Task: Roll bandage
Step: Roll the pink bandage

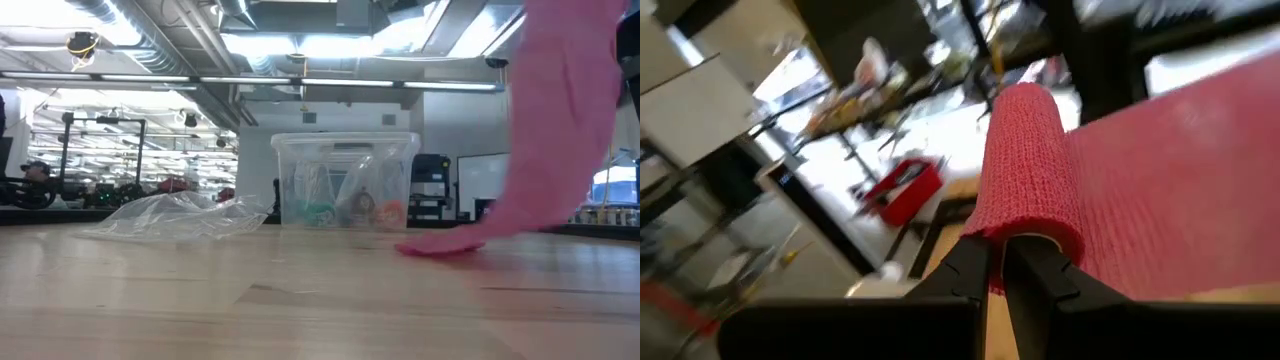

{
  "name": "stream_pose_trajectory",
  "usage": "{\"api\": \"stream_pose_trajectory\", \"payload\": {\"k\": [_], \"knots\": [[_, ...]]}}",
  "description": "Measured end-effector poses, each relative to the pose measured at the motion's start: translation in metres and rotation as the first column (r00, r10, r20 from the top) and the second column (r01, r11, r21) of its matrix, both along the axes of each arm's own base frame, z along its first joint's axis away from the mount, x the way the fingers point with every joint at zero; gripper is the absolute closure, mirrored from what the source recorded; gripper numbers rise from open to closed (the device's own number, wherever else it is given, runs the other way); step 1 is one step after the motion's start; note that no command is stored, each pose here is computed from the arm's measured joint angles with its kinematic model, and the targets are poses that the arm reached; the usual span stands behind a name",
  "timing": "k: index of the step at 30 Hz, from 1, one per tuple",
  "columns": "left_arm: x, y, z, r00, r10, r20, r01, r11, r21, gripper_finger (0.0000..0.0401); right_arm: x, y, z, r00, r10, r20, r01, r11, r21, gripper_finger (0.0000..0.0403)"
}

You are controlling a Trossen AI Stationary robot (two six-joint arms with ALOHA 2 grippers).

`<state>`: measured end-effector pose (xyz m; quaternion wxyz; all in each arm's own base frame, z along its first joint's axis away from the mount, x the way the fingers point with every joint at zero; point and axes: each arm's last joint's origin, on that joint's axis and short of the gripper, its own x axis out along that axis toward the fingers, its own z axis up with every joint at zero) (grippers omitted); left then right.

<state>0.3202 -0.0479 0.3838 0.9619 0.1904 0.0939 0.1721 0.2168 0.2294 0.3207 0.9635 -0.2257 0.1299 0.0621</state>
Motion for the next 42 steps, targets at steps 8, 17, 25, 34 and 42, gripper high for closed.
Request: {"api": "stream_pose_trajectory", "payload": {"k": [8,17,25,34,42], "knots": [[-0.028,-0.014,0.022,0.982,-0.168,0.089,0.178,0.976,-0.128,0.0388,0.006,-0.005,-0.039,0.986,-0.112,-0.123,0.108,0.993,-0.043,0.0402],[-0.029,-0.005,0.023,0.998,0.011,0.069,-0.006,0.998,-0.062,0.0388,0.01,0.009,-0.002,0.998,0.016,0.057,-0.014,0.999,-0.042,0.0402],[-0.015,0.004,0.005,0.996,0.079,-0.038,-0.079,0.997,-0.014,0.0388,0.011,0.012,0.061,0.979,0.062,0.193,-0.025,0.982,-0.187,0.0403],[-0.013,-0.014,-0.005,0.994,0.018,-0.109,-0.013,0.999,0.052,0.0388,0.011,-0.014,0.145,0.934,-0.068,0.35,0.183,0.934,-0.306,0.0403],[-0.009,-0.032,-0.015,0.987,-0.028,-0.161,0.04,0.996,0.073,0.0388,0.023,-0.063,0.195,0.88,-0.178,0.44,0.296,0.93,-0.216,0.0402]]}}
